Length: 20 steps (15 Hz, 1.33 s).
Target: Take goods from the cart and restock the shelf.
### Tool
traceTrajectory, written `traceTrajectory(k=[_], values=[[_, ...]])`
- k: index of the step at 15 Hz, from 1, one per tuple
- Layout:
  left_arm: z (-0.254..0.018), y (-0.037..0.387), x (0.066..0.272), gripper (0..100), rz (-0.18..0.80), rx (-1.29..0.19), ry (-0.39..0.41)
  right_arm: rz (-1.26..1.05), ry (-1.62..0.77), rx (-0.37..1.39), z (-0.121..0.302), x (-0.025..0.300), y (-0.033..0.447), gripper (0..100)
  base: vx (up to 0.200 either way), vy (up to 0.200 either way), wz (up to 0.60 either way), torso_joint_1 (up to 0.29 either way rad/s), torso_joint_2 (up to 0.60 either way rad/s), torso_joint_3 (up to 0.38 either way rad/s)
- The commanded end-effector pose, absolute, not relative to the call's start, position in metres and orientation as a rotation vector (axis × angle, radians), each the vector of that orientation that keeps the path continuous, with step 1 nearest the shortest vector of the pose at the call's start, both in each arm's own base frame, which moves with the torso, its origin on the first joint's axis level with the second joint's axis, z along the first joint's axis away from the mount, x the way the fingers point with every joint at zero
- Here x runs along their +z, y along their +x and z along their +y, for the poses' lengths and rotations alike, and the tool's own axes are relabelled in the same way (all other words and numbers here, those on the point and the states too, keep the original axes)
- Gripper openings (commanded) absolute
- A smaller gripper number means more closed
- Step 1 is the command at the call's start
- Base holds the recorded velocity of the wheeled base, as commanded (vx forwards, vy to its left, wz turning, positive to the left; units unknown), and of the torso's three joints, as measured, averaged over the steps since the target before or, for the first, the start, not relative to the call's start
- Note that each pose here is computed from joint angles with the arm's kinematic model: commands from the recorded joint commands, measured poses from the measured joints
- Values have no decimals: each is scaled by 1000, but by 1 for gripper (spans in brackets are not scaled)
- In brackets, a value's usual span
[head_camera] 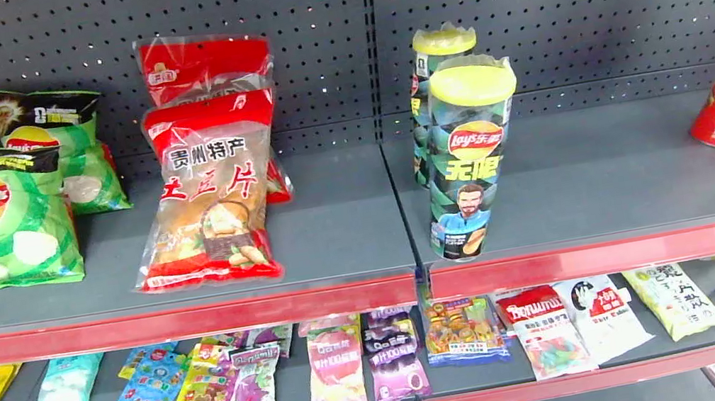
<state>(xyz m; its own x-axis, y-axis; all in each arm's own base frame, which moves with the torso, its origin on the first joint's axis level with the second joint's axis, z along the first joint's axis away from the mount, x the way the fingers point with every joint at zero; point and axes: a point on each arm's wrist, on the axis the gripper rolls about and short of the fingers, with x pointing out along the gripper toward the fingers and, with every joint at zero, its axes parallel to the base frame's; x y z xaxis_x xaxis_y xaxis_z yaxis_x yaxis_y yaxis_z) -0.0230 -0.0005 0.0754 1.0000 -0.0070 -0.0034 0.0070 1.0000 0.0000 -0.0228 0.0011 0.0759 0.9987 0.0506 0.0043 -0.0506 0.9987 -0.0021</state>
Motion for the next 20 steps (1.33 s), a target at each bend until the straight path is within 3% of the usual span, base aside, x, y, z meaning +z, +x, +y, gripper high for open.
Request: traceTrajectory(k=[1, 20], values=[[0, -23, 75, 100, 5, -6, 0, -2, -2, 52, 1, 76, -23, 100, 0, 0, 0, 0, 0, 0], [0, -23, 75, 100, 5, -6, 0, -2, -2, 51, 1, 76, -23, 100, 0, -200, 0, 5, 2, 2]])
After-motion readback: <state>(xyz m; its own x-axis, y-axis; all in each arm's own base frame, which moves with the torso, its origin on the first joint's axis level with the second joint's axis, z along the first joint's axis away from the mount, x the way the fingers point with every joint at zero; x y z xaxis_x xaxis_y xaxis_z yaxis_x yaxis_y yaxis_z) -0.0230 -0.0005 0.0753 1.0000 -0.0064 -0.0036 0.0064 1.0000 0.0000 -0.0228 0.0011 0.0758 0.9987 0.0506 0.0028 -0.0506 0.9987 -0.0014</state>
